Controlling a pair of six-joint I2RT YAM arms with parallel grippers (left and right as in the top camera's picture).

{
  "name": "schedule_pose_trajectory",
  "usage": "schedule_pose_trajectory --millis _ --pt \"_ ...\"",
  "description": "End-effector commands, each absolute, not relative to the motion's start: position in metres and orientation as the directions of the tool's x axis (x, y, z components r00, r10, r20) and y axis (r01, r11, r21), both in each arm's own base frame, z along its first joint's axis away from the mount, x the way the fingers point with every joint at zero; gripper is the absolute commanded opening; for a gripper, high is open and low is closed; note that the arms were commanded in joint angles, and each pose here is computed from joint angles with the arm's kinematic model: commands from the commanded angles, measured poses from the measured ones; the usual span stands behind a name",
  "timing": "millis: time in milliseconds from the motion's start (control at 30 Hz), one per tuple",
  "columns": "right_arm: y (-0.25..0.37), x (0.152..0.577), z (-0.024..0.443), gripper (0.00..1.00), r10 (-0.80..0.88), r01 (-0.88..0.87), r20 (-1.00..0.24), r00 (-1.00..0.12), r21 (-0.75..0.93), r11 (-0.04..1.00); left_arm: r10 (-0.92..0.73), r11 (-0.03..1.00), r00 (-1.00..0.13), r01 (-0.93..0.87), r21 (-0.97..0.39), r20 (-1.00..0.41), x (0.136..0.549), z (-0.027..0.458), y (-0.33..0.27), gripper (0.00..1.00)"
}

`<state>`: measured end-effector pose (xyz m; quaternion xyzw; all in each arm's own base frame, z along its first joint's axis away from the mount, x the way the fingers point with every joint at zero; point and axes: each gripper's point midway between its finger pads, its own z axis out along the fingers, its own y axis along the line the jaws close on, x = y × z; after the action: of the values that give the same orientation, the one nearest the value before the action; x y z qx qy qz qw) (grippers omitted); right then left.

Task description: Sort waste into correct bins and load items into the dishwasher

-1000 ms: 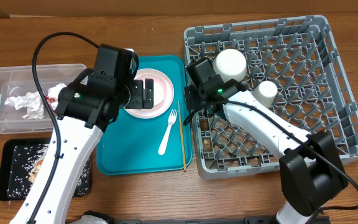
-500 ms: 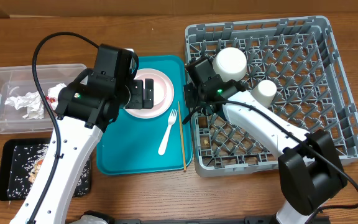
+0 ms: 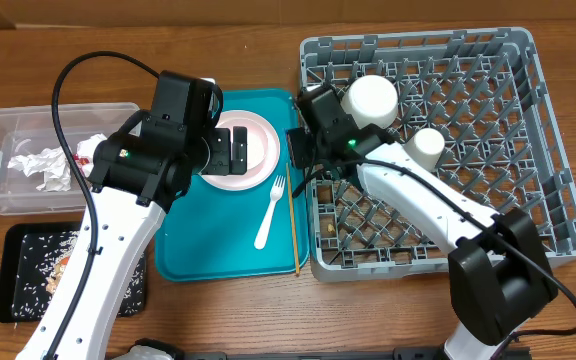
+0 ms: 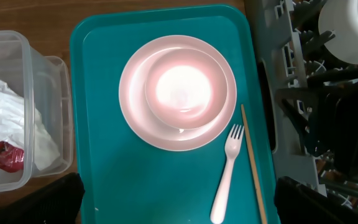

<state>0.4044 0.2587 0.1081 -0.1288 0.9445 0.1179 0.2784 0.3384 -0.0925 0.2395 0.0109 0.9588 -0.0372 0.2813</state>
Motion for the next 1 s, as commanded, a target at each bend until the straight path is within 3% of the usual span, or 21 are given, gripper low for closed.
schedule_pose_trajectory --millis 0,433,767,900,967 --pt "0.265 0.411 0.143 0.64 -0.165 -0.327 -0.611 -0.774 0.164 0.930 -0.013 0.997 -0.815 0.032 -0.067 -0.580 0.340 0.256 -0.089 1.00" --pt "0.209 0.368 0.195 0.69 -0.128 -0.250 -0.566 -0.814 0.143 0.958 -0.015 0.996 -0.812 0.038 -0.077 -0.584 0.341 0.257 -0.091 1.00" --pt "0.171 0.356 0.183 0.72 -0.101 -0.172 -0.475 -0.874 0.110 0.979 -0.023 0.996 -0.782 0.035 -0.081 -0.623 0.353 0.261 -0.093 1.00" --pt "0.166 0.355 0.182 0.72 -0.093 -0.160 -0.466 -0.880 0.107 0.981 -0.021 0.998 -0.807 0.022 -0.065 -0.591 0.363 0.241 -0.094 0.87" --pt "0.166 0.354 0.181 0.72 -0.095 -0.160 -0.461 -0.882 0.105 0.981 -0.018 0.998 -0.820 0.019 -0.058 -0.573 0.370 0.230 -0.095 0.87"
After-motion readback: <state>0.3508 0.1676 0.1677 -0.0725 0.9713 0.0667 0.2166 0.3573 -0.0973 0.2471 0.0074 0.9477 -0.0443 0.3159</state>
